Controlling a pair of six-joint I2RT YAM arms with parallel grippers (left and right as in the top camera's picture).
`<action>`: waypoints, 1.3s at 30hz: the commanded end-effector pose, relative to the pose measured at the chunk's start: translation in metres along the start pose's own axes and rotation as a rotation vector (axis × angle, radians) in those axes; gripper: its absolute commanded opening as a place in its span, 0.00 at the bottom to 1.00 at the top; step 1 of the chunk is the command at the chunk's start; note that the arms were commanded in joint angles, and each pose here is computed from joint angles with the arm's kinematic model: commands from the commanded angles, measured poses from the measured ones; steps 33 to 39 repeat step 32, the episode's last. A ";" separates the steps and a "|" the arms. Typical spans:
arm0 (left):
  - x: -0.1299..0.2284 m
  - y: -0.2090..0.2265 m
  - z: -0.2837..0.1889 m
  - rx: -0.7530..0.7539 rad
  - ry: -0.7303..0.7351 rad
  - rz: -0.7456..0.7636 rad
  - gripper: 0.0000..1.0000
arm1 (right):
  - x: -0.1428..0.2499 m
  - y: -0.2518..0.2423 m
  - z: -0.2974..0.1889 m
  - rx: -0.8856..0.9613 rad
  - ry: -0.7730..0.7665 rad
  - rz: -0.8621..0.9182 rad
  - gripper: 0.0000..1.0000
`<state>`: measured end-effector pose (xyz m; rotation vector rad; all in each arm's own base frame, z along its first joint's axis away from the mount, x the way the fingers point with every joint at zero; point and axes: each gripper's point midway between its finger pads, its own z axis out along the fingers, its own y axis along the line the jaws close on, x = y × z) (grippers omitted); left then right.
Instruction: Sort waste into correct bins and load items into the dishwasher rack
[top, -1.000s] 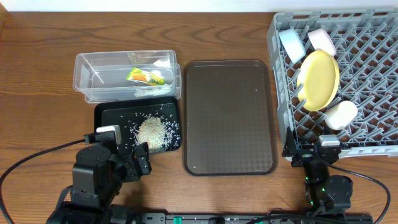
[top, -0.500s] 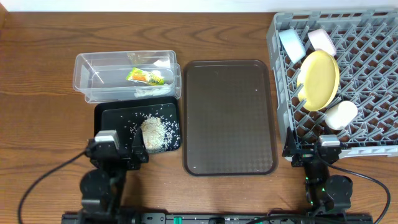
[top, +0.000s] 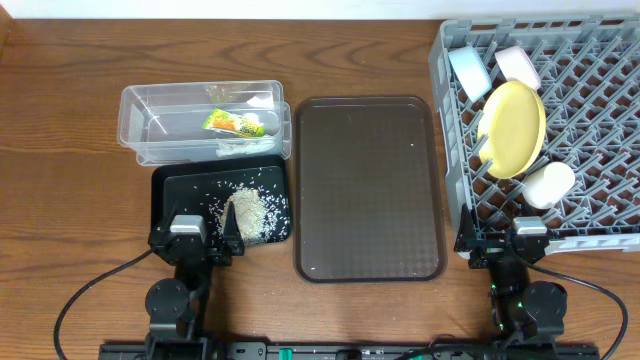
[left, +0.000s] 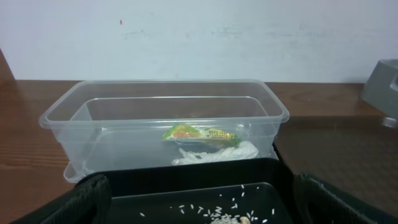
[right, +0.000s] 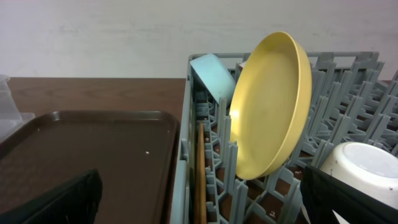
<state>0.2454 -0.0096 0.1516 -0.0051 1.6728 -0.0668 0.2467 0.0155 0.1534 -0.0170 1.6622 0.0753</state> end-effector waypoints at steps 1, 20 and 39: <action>0.015 -0.002 0.000 0.017 0.056 0.019 0.95 | 0.001 -0.001 0.000 0.006 0.001 -0.012 0.99; 0.018 -0.002 0.001 0.017 0.067 0.019 0.95 | 0.001 -0.001 0.000 0.006 0.001 -0.012 0.99; 0.018 -0.002 0.001 0.017 0.067 0.019 0.95 | 0.001 -0.001 0.000 0.006 0.001 -0.012 0.99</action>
